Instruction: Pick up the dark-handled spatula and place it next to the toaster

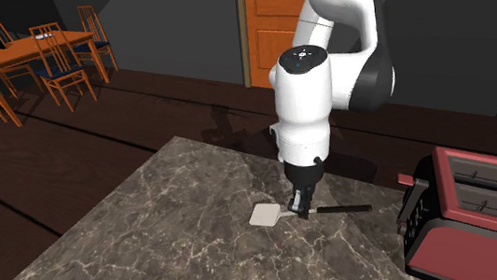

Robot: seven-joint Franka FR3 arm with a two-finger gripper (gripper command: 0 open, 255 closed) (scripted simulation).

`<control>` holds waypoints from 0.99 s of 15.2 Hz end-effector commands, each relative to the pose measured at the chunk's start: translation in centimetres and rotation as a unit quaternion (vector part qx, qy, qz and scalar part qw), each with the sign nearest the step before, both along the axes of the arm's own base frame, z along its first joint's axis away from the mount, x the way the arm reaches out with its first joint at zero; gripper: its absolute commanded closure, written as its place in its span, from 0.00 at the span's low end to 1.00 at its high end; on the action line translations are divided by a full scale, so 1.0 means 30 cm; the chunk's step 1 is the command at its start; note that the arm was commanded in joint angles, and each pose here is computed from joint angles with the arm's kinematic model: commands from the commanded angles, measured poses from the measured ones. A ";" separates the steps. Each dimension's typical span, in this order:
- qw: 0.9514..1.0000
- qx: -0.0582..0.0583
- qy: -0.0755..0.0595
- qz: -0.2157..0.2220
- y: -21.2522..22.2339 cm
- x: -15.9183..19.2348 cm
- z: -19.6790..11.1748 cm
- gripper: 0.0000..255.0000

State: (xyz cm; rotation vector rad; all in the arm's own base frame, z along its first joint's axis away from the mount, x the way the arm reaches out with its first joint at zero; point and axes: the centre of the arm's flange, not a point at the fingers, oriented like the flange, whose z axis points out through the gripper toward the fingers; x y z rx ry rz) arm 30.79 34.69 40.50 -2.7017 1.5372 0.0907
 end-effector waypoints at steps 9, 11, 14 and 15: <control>1.000 0.000 0.000 0.000 -0.001 -0.003 -0.182 1.00; 1.000 0.000 0.000 0.000 -0.001 -0.003 -0.182 1.00; 1.000 0.000 0.000 0.000 -0.001 -0.003 -0.182 1.00; 1.000 0.000 0.000 0.000 -0.001 -0.003 -0.182 1.00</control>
